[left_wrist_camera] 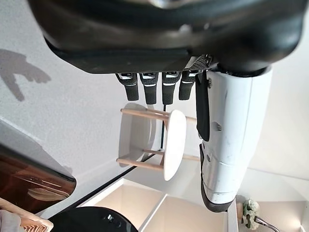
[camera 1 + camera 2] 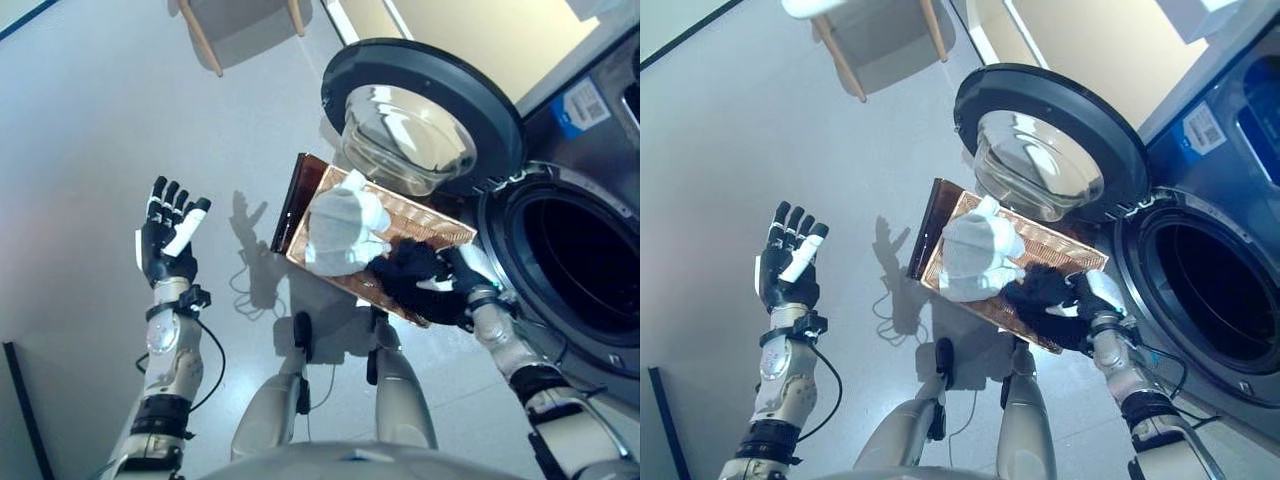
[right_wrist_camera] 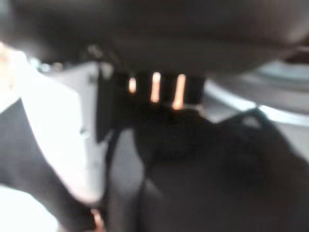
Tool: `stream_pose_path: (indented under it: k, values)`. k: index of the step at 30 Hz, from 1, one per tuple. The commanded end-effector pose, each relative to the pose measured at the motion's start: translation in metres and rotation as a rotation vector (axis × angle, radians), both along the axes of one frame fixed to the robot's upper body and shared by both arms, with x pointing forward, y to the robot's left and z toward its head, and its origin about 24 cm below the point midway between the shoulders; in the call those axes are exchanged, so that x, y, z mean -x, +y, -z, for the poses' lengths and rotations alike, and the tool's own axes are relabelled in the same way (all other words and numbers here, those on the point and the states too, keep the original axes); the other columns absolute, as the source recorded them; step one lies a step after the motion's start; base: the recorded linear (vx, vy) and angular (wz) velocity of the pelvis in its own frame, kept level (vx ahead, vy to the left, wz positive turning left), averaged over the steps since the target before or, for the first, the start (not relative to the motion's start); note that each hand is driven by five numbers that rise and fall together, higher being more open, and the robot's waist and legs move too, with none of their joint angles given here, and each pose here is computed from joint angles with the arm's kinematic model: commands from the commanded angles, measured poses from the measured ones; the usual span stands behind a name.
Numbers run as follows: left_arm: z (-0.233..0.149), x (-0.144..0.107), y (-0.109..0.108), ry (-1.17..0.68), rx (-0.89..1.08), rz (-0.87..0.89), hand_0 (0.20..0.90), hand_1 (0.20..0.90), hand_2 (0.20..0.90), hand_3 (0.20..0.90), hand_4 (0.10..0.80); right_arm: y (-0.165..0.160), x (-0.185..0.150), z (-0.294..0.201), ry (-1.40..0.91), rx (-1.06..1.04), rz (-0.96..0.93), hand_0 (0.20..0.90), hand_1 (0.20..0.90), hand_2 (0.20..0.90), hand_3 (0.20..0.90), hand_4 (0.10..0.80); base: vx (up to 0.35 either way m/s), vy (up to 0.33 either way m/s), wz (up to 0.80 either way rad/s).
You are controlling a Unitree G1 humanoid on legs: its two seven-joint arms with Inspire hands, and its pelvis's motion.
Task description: Pick up the clothes and place them into the washing machine
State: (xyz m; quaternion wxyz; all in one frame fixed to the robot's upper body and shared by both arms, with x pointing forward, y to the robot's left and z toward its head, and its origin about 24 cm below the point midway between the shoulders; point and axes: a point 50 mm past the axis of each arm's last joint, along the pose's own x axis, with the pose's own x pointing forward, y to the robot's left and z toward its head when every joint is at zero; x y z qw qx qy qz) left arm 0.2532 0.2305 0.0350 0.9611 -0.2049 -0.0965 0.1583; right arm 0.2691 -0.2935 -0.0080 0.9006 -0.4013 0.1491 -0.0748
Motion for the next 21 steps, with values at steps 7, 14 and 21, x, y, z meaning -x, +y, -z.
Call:
stream_pose_path:
  k: [7, 14, 21]
  values:
    - [-0.029, 0.009, 0.029, -0.160, -0.094, -0.089, 0.900, 0.900, 0.900, 0.900, 0.800, -0.029, 0.008, -0.032, -0.341, -0.293, 0.204, 0.200, 0.200, 0.200, 0.200, 0.300, 0.022, -0.004, -0.01]
    - [-0.026, 0.011, 0.032, -0.151, -0.074, -0.123, 0.900, 0.900, 0.900, 0.900, 0.800, -0.029, 0.009, -0.040, -0.620, -0.688, 0.373, 0.200, 0.200, 0.200, 0.200, 0.300, -0.008, 0.002, -0.06]
    - [-0.024, 0.014, 0.031, -0.150, -0.043, -0.133, 0.900, 0.900, 0.900, 0.900, 0.800, -0.023, 0.016, -0.021, -0.750, -1.051, 0.516, 0.200, 0.200, 0.200, 0.200, 0.300, -0.014, -0.004, -0.04]
